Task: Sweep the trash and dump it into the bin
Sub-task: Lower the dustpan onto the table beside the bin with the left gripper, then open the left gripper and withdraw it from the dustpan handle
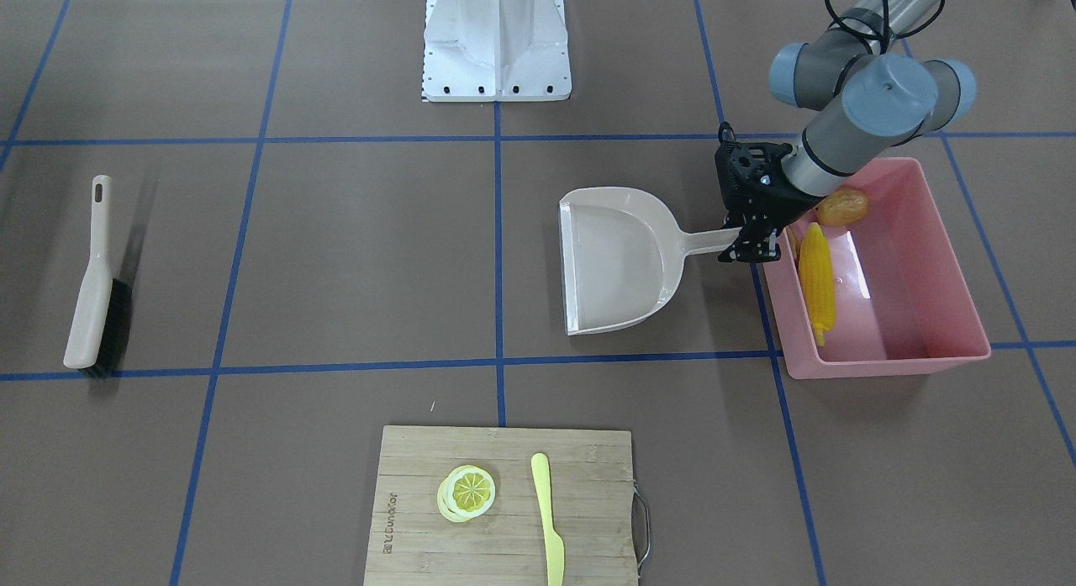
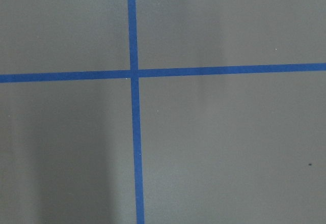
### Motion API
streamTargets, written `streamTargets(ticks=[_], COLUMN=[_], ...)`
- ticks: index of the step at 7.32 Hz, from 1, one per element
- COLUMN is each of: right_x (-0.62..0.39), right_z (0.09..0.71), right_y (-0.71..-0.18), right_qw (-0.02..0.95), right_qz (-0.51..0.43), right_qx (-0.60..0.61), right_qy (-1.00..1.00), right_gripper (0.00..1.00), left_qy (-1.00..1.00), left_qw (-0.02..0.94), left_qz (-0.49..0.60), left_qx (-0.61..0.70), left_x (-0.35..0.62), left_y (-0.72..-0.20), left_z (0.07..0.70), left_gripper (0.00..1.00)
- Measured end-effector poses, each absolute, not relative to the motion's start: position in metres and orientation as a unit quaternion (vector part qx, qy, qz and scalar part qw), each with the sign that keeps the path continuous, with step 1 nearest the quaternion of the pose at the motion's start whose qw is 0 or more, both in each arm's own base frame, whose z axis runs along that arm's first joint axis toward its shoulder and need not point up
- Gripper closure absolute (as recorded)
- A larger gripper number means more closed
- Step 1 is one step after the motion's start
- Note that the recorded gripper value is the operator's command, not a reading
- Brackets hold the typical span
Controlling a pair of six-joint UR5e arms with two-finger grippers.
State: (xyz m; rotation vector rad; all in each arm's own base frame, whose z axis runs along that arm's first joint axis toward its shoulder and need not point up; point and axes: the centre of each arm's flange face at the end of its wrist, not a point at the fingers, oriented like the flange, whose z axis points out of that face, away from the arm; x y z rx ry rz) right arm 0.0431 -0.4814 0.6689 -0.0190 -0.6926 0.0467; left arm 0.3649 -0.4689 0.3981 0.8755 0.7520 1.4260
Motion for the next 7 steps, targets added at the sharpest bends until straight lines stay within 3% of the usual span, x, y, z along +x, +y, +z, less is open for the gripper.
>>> streamTargets(ticks=[7], right_x=[0.043], right_z=[0.669], right_y=[-0.482], right_qw=[0.941], right_qz=[0.024], right_qx=[-0.010], right_qy=[-0.339], right_gripper=[0.00], left_qy=[0.345], left_qw=[0.620], left_qz=[0.583], left_qx=[0.396], left_x=[0.339], left_y=[-0.449], left_z=[0.375], left_gripper=[0.02])
